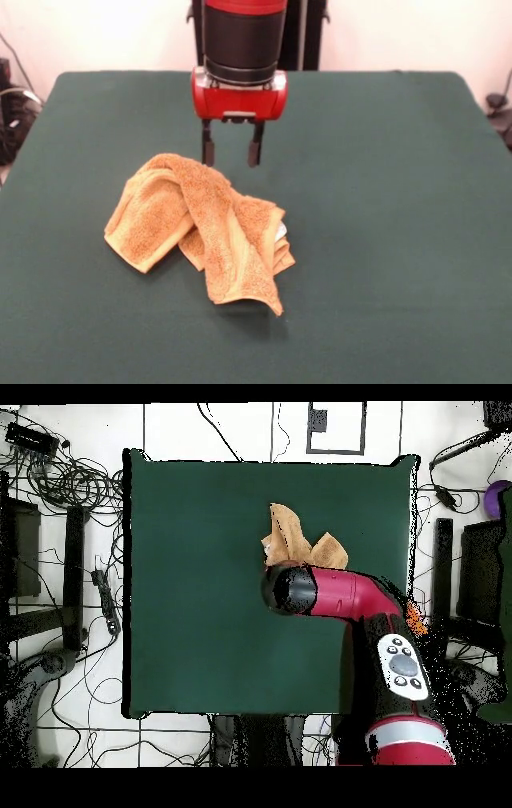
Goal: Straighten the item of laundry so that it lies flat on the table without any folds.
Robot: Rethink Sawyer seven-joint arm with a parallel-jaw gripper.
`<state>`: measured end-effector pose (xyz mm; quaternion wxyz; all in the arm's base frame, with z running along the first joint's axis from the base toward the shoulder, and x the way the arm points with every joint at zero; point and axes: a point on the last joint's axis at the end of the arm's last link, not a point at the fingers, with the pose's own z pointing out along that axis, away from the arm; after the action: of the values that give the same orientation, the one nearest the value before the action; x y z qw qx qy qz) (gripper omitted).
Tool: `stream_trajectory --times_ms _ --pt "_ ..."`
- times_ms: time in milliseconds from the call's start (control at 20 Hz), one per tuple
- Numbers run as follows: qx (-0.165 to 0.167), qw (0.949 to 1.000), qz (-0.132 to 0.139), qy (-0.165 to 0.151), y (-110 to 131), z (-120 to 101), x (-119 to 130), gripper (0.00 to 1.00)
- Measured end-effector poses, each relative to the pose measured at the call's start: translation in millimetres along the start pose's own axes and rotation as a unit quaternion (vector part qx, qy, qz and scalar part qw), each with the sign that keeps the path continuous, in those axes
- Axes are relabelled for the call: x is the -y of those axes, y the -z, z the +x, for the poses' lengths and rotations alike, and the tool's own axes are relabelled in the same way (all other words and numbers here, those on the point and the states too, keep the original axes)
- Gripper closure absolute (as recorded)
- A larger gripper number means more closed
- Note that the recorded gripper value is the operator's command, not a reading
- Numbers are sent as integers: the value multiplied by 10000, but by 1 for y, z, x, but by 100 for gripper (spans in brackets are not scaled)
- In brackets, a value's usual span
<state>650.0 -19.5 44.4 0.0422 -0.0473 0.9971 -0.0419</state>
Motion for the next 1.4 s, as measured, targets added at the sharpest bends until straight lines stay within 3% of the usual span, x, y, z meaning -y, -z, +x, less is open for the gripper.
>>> stream_trajectory --times_ms 200,500,750,1000,1100,1400 --pt "-207 9998 7 -23 3 -15 6 0" --pt "-152 9999 8 -42 -1 -31 5 0" --pt "36 10000 -62 -17 3 -60 -20 0" --pt "102 9997 -192 -61 4 -74 -42 0" --pt "41 9995 -305 -100 -2 -73 -60 0" --pt "-190 9991 -370 -120 -24 -60 -82 0"
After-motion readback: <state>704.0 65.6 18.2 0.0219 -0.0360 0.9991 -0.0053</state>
